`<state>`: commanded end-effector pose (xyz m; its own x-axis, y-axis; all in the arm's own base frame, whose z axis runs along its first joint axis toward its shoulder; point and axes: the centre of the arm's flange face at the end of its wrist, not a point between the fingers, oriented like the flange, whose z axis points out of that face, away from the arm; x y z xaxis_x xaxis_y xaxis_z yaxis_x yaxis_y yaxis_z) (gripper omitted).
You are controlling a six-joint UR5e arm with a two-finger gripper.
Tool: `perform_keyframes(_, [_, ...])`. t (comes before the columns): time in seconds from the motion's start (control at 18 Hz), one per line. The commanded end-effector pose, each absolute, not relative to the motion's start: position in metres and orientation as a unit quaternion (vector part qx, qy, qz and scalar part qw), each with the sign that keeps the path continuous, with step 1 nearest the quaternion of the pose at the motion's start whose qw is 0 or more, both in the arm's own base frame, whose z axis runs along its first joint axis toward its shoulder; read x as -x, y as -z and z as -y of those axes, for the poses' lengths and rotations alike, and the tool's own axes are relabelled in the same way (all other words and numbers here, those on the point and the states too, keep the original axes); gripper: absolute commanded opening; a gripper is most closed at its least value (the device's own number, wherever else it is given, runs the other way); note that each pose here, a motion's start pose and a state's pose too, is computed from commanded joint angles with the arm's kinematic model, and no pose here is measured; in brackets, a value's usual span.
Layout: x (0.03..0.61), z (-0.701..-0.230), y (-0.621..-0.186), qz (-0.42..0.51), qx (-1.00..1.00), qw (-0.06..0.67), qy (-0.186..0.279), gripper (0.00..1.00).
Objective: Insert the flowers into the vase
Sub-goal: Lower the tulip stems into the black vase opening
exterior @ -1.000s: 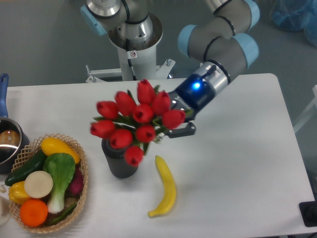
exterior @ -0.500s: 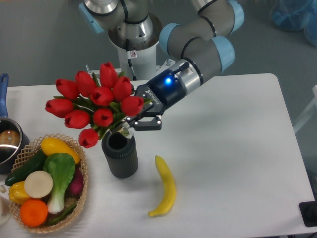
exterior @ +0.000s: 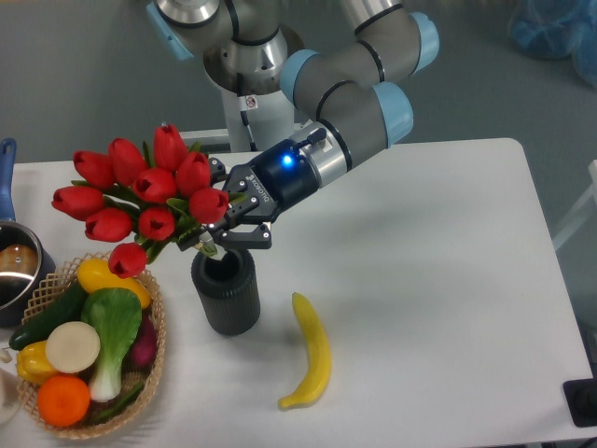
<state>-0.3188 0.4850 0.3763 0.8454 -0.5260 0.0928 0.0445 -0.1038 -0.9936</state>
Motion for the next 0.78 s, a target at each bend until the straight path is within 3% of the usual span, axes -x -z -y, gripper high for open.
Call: perform_keyframes(0.78, [0.315,-0.476,-0.313,-0.171,0.71,0.647,0.218,0.21])
